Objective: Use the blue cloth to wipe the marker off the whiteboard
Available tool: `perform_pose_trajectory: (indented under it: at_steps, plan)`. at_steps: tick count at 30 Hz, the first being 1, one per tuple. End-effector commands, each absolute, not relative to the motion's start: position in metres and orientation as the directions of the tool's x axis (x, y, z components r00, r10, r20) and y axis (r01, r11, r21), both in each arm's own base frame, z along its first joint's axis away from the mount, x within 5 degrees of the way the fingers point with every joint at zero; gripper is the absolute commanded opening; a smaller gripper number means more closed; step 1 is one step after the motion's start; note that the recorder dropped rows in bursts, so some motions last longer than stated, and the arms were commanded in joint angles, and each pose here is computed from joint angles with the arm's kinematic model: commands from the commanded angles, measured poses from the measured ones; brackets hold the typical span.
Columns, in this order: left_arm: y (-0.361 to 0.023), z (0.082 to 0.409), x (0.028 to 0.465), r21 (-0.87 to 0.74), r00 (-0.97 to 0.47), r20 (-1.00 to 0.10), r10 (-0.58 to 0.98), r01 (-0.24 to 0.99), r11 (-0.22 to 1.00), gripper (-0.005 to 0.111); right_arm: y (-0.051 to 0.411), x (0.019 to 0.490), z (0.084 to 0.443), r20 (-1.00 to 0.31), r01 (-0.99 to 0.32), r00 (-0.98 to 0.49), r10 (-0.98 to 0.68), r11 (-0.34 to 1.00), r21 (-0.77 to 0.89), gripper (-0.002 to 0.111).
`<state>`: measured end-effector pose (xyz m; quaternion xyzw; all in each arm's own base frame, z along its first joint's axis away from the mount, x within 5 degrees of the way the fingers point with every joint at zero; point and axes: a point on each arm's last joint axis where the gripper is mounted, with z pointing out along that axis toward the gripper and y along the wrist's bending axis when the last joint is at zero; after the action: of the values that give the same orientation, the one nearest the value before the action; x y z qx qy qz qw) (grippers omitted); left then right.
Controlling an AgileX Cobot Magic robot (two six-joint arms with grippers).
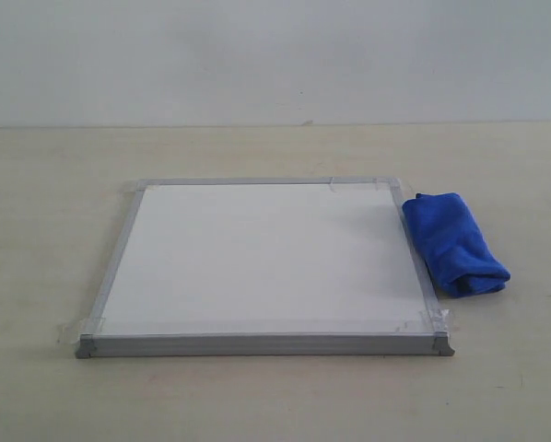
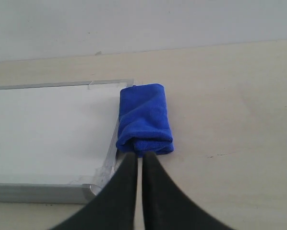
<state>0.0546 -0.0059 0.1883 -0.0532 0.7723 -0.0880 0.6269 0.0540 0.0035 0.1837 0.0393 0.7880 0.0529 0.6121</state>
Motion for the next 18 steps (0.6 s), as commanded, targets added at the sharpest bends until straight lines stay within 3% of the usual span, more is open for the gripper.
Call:
perform_pose_trajectory:
  at_steps: [1, 18]
  plan:
    - [-0.0057, 0.1872, 0.0544, -0.201, -0.208, -0.959, -0.191, 0.025, 0.979, 0.004, 0.0028, 0.0537, 0.1833, -0.966, -0.004, -0.243, 0.091, 0.996, 0.095, 0.001]
    - [-0.0057, 0.1872, 0.0544, -0.201, -0.208, -0.959, -0.191, 0.025, 0.979, 0.004, 0.003, 0.0537, 0.1833, -0.966, -0.008, -0.243, 0.084, 0.996, 0.089, 0.001]
